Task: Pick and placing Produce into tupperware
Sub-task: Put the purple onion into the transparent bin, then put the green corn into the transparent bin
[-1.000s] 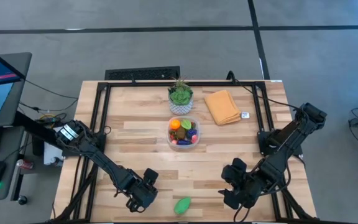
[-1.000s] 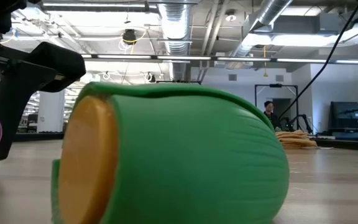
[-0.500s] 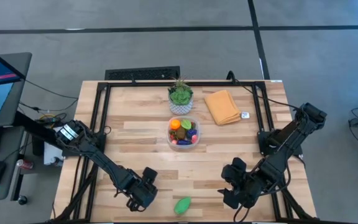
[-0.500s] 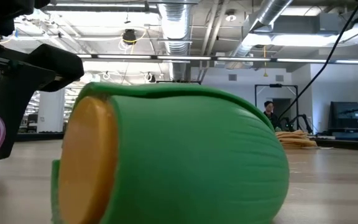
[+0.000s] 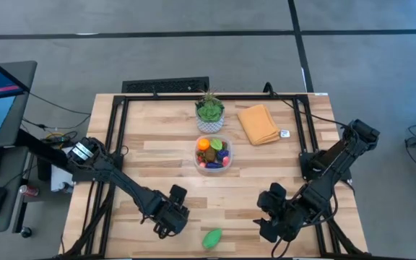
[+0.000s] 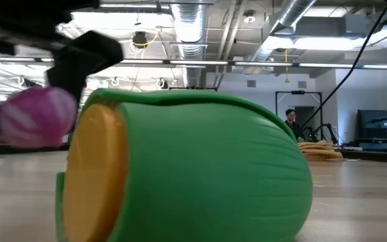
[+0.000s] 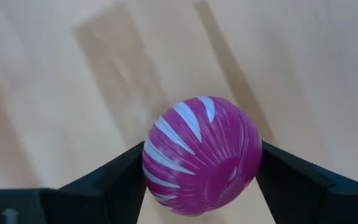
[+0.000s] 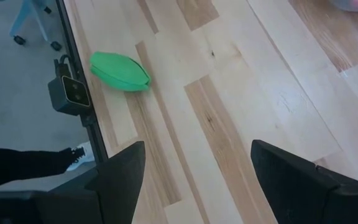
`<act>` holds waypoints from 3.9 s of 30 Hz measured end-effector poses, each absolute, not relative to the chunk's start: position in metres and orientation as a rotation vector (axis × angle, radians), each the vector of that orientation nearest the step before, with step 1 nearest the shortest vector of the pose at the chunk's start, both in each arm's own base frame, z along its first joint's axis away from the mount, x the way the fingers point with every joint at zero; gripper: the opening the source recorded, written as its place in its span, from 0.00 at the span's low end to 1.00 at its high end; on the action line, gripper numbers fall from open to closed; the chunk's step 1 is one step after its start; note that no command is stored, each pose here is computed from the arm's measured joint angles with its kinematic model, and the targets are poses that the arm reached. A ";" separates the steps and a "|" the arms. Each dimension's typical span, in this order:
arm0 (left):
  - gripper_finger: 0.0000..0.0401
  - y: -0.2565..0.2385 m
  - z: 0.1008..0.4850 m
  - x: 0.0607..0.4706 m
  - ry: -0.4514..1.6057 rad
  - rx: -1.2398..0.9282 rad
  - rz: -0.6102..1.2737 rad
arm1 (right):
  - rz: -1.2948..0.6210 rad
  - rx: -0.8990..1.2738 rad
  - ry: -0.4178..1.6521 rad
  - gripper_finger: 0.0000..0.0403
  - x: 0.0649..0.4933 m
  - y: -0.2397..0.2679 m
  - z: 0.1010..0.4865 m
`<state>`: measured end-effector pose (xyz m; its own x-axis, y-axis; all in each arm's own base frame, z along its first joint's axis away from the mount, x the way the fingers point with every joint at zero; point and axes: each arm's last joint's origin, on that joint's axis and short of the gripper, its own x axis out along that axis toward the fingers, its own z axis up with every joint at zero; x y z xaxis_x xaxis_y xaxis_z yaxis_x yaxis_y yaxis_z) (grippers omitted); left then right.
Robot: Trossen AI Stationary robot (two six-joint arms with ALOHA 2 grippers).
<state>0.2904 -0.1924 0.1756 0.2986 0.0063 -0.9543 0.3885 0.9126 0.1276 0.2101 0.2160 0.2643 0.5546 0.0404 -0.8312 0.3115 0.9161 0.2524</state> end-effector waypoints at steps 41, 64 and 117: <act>0.65 0.017 0.244 0.385 1.096 0.377 0.181 | -0.192 0.347 0.926 0.78 0.202 0.220 0.262; 0.65 0.048 0.213 0.404 1.069 0.227 0.138 | -0.219 0.333 0.910 0.78 0.202 0.218 0.262; 0.83 0.039 0.301 0.408 1.145 0.198 0.079 | -0.291 0.304 0.872 0.78 0.198 0.215 0.261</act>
